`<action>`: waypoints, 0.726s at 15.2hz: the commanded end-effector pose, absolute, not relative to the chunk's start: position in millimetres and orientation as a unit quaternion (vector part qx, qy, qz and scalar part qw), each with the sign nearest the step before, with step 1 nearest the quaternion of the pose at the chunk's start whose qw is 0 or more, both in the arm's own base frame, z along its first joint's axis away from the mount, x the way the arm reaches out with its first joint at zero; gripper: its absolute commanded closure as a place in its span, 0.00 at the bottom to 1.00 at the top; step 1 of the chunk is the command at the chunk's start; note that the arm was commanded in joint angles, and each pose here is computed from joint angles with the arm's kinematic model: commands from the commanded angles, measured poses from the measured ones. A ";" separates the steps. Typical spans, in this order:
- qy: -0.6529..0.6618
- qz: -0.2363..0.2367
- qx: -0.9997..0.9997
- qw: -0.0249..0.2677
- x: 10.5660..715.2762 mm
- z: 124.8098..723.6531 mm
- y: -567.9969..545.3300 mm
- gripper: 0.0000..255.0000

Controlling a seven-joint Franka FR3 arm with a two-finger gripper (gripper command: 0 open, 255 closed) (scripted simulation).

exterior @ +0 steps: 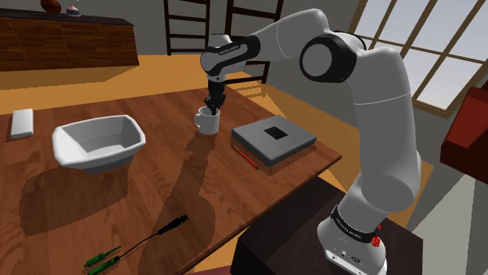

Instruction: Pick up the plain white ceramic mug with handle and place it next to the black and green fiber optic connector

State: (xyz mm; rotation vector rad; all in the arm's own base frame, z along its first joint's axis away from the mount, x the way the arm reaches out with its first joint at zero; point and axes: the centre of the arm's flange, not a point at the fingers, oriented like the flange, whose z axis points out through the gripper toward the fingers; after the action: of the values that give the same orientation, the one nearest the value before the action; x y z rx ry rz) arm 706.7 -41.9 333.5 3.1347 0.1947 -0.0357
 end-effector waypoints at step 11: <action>0.062 -0.011 0.998 0.000 706.7 359.8 -41.8 1.00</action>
State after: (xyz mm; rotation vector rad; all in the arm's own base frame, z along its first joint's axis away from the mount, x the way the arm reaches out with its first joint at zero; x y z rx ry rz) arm 706.7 -41.8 354.2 3.1346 0.1945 -0.0361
